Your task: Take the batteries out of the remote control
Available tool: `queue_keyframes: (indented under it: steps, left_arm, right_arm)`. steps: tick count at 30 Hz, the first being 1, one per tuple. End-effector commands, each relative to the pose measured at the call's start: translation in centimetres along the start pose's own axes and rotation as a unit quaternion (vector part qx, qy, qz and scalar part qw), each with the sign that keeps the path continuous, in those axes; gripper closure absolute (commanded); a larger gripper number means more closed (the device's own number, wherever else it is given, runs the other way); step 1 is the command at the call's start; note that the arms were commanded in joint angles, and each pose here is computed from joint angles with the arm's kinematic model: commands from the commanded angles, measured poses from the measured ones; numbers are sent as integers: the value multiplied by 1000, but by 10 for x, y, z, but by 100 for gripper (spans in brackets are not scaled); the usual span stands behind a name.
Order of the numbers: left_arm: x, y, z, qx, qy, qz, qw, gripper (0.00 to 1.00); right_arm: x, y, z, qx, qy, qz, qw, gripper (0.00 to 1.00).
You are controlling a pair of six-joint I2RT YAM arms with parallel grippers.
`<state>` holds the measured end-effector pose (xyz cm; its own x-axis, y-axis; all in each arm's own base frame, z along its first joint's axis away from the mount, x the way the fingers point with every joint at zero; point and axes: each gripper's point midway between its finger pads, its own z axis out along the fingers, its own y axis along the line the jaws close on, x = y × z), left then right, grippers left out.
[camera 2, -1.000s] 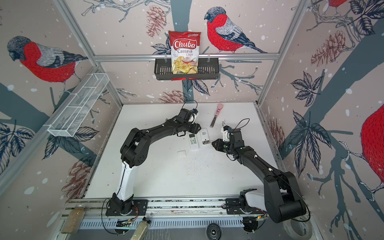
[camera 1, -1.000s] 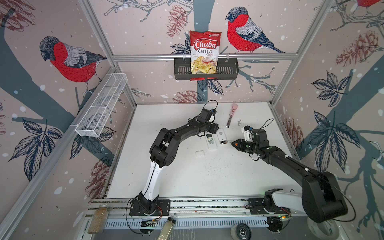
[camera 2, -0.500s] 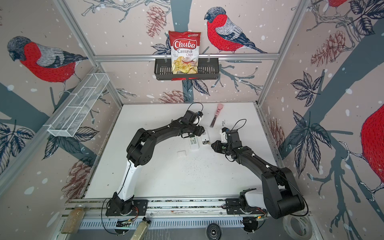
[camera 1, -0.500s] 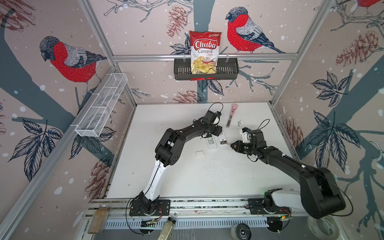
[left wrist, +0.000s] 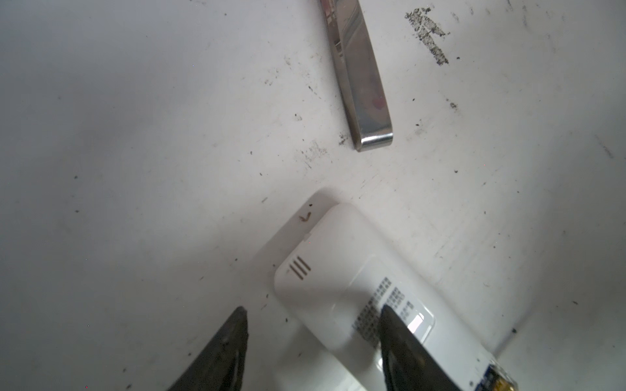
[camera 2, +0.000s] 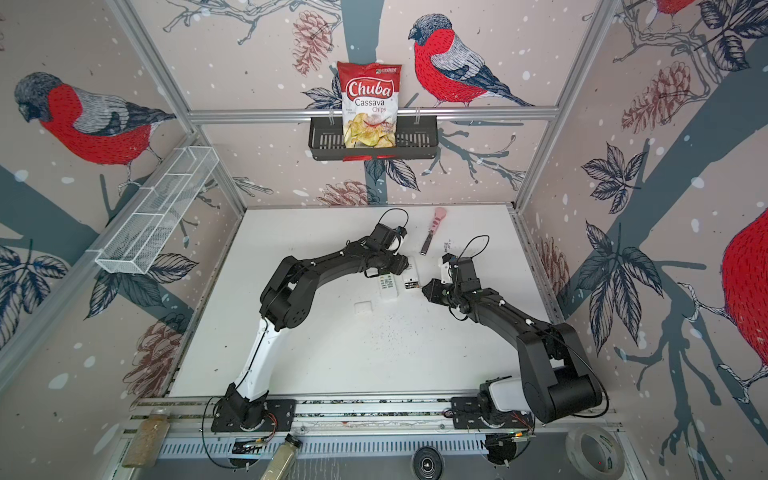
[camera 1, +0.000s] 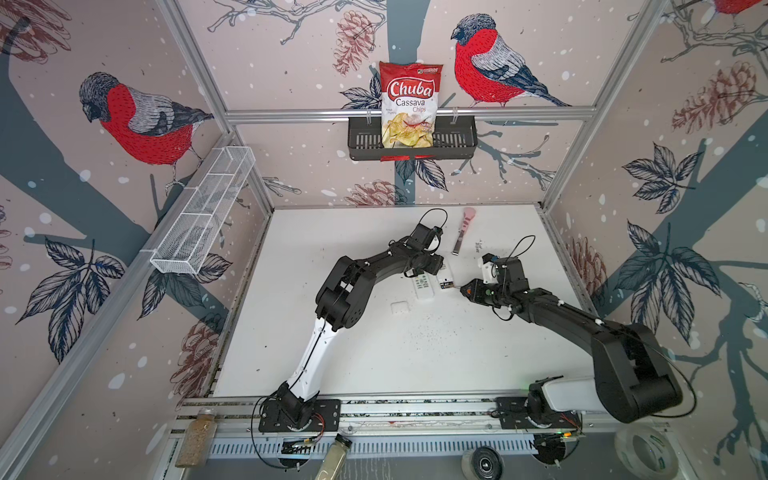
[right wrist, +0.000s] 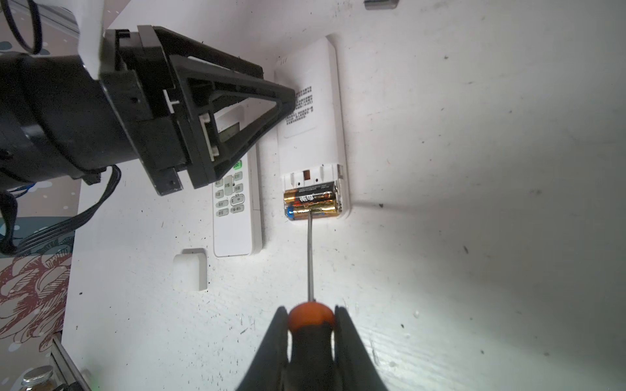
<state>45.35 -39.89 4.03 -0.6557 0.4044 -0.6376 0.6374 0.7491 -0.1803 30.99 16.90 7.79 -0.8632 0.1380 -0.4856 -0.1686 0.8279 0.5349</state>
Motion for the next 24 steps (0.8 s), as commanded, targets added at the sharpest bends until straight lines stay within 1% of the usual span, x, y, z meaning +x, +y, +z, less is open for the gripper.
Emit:
queue_keyframes:
  steps: [1,18,24]
  left_arm:
    - [3,-2,3,-3,6,11,1000,39]
    - [12,-5,6,2,14,8,1000,42]
    - [13,-4,6,3,14,8,1000,44]
  right_arm:
    - [-5,-1,1,5,-10,-6,1000,89]
    - [-2,-5,10,12,-4,0,1000,90]
    - [-4,-6,8,26,4,-5,1000,90]
